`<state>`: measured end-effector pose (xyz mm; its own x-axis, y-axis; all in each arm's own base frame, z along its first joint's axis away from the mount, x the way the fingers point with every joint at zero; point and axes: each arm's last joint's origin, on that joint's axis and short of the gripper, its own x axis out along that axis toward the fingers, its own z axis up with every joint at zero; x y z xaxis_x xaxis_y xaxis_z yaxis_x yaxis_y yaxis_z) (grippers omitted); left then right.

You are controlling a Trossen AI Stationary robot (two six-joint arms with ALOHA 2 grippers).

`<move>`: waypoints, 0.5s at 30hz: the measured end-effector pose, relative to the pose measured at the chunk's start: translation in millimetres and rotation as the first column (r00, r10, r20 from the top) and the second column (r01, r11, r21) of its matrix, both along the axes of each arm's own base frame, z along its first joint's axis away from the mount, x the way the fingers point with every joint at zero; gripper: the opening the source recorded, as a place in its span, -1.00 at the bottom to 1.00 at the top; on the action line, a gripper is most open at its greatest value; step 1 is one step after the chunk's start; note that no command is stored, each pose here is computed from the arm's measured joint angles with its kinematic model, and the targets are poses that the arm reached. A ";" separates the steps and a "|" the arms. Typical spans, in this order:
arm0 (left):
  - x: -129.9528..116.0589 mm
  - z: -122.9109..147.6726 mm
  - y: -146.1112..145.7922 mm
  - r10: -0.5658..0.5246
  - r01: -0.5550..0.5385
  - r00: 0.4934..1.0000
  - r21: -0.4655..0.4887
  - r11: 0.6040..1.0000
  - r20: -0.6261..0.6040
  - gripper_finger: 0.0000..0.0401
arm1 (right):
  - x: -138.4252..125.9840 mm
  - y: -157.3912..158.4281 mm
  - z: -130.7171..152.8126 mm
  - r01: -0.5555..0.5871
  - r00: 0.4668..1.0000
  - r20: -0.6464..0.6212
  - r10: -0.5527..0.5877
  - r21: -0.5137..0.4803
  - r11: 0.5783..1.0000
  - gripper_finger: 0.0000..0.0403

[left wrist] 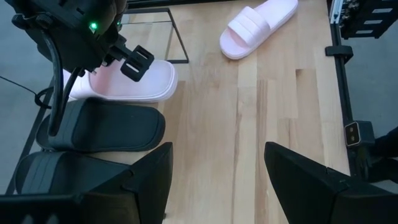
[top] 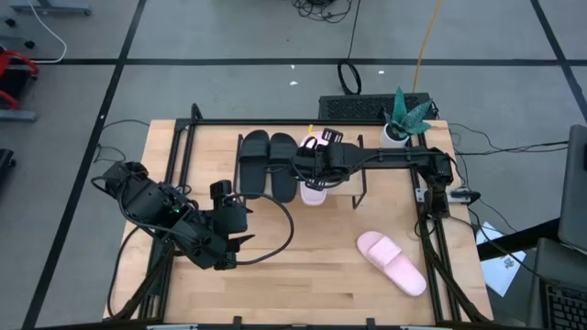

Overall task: Pick and place slides into the shelf
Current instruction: Put the left pink slide next to the black slide on the shelf, then put the pink slide next to the pink slide on the shelf

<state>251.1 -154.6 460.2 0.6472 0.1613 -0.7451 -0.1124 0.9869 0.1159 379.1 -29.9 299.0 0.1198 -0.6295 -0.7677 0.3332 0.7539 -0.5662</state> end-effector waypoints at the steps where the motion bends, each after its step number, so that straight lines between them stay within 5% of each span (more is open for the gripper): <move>1: 0.0 0.0 0.0 0.000 0.000 1.000 0.000 1.000 0.000 0.26 | 0.0 0.0 0.0 0.000 1.000 0.000 0.000 0.001 1.000 -0.78; 15: 0.0 0.0 0.0 -0.001 0.001 1.000 0.000 1.000 0.000 0.26 | -0.2 1.3 -0.9 0.003 1.000 0.006 -0.003 0.049 0.999 -0.38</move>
<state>251.1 -154.6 460.2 0.6471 0.1609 -0.7452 -0.1117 0.9869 0.1162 378.9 -28.7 298.1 0.1227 -0.5916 -0.7969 0.3387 0.7797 -0.5267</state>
